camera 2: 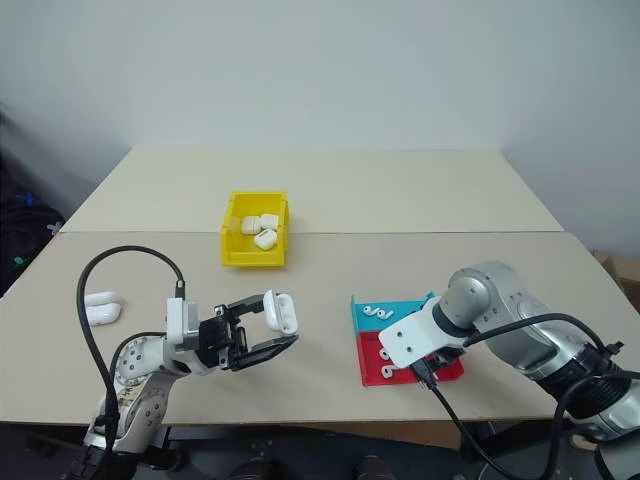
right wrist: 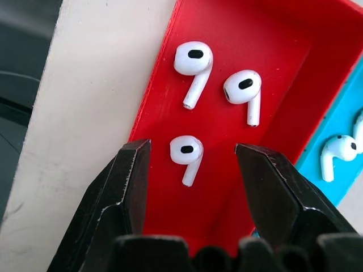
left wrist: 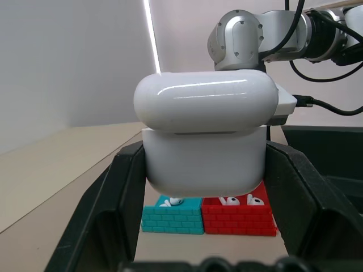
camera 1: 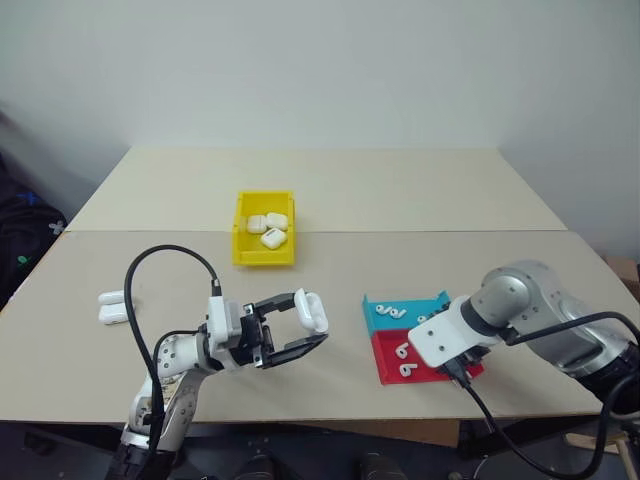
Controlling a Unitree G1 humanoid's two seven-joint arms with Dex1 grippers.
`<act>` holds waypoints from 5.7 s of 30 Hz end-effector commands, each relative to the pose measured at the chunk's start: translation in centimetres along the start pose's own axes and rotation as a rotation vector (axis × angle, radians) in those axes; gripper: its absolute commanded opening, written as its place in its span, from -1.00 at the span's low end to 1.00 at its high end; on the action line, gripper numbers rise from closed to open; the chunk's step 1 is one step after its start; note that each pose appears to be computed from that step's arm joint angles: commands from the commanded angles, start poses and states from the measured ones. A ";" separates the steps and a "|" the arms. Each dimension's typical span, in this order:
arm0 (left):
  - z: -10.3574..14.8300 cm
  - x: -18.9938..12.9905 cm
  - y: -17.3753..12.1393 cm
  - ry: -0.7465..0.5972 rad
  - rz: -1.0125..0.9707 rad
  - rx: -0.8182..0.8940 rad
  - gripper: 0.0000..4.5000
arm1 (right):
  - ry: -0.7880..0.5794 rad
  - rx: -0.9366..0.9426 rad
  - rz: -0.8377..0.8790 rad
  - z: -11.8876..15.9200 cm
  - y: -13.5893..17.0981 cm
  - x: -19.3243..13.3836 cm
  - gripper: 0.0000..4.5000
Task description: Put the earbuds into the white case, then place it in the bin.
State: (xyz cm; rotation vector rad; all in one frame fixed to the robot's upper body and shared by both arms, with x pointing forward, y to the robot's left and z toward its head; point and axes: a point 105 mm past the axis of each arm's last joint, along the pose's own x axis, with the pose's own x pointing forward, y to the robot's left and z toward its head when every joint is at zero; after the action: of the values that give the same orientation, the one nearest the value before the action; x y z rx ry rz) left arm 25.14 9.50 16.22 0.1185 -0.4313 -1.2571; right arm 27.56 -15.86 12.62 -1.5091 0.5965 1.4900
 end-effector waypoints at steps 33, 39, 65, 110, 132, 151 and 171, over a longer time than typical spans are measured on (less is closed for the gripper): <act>0.3 -0.2 -0.2 0.043 0.004 0.066 0.24 | 0.048 -0.072 0.002 -0.8 -0.6 0.4 0.02; 0.2 -0.2 -0.2 0.047 0.007 0.066 0.24 | 0.058 -0.082 0.013 -1.0 -0.5 0.4 0.02; -0.1 -0.1 -0.3 0.059 -0.005 0.072 0.24 | 0.052 -0.138 0.015 -0.8 -0.2 0.4 -0.06; 7.8 4.2 -0.7 -0.199 -0.188 0.028 0.24 | -0.955 0.194 -0.747 6.0 -4.1 -19.3 -0.48; 8.9 4.8 -1.8 -0.311 -0.235 -0.029 0.24 | -1.353 -0.107 -0.618 12.2 -4.1 -16.9 -0.48; 8.8 5.0 -2.0 -0.320 -0.222 -0.012 0.24 | -1.270 -0.126 -0.593 12.1 -4.5 -15.1 -0.48; 7.9 4.8 -1.6 -0.283 -0.190 -0.007 0.24 | -1.207 -0.161 -0.566 11.1 -3.6 -14.8 0.22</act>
State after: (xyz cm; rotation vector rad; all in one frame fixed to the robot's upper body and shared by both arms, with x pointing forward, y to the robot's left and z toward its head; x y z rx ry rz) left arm 22.35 5.41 23.21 -0.0463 -0.5986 -1.4838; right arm 23.00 -7.73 28.90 -0.5249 -0.6061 1.6450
